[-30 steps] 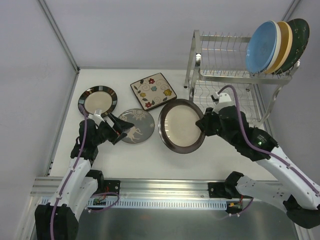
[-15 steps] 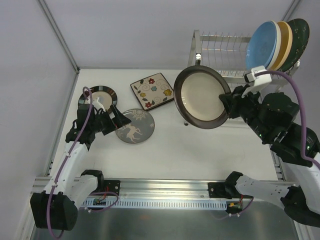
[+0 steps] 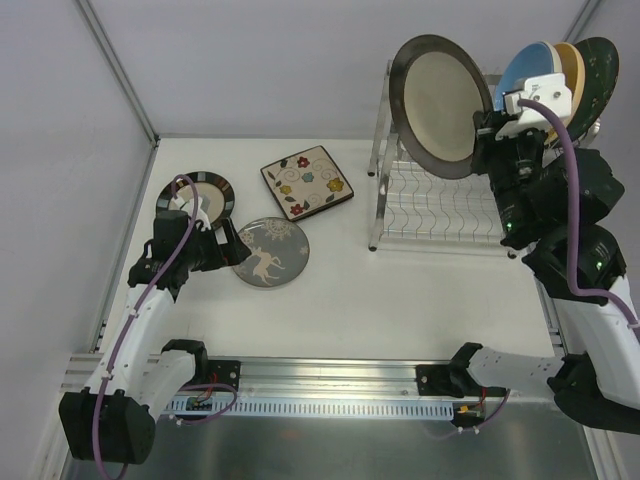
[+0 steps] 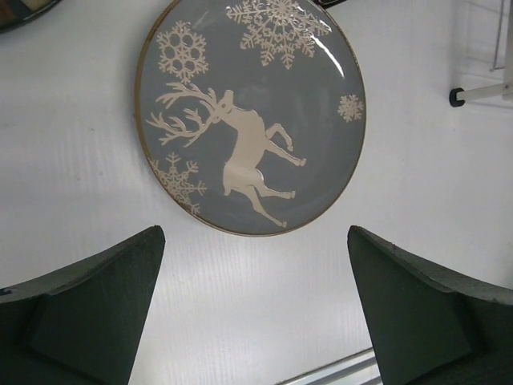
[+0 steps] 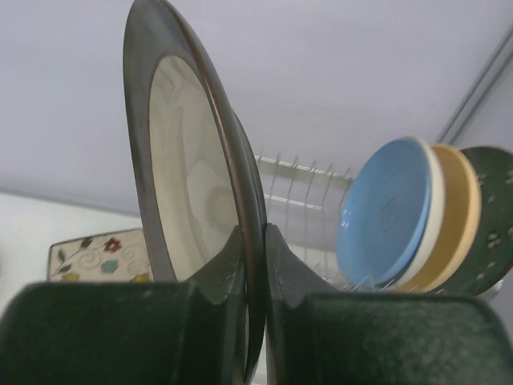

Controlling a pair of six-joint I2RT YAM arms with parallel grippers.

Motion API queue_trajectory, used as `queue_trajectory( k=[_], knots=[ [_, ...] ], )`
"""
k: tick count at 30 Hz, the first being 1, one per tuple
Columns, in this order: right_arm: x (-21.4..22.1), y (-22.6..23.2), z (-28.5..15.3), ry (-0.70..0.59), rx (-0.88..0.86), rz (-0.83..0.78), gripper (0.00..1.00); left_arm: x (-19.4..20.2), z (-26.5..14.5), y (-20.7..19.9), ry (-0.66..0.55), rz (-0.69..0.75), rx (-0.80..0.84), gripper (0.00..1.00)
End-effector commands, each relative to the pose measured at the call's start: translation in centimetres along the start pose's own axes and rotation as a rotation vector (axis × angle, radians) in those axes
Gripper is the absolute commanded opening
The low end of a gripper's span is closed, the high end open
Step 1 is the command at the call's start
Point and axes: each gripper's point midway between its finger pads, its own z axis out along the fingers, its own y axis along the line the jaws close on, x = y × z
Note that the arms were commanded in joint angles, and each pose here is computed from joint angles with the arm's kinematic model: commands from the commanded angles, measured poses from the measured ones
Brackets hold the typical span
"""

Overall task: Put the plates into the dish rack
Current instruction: Insert the plate into the dish rack

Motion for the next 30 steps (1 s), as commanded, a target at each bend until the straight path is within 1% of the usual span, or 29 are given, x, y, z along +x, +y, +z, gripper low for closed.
queue_trajectory(
  k=[1, 2, 3, 6, 10, 19, 30],
  knots=[
    [-9.9, -6.5, -1.6, -0.312, 0.227, 0.144, 0.01, -0.1, -0.1, 1.8, -0.016, 0.087, -0.077, 0.99],
    [-10.3, -6.9, -1.2, -0.307, 0.258, 0.101, 0.01, 0.0, 0.1, 2.0, -0.011, 0.085, -0.083, 0.99],
    [-10.8, -7.2, -1.0, -0.321, 0.286, 0.098, 0.01, 0.2, 0.2, 2.1, -0.006, 0.083, -0.085, 0.99],
    [-11.1, -8.0, -0.1, -0.315, 0.358, 0.013, 0.01, 0.8, 0.7, 2.5, 0.013, 0.070, -0.098, 0.99],
    [-10.3, -9.3, 1.5, -0.277, 0.434, -0.059, 0.01, 0.8, 1.0, 2.7, 0.021, 0.067, -0.103, 0.99],
    [-5.7, -13.5, 4.7, -0.187, 0.559, -0.091, 0.01, 0.9, 1.2, 3.4, 0.030, 0.064, -0.140, 0.99],
    [-1.8, -15.3, 8.5, -0.107, 0.577, -0.098, 0.01, 1.0, 1.4, 3.4, 0.039, 0.064, -0.136, 0.99]
  ],
)
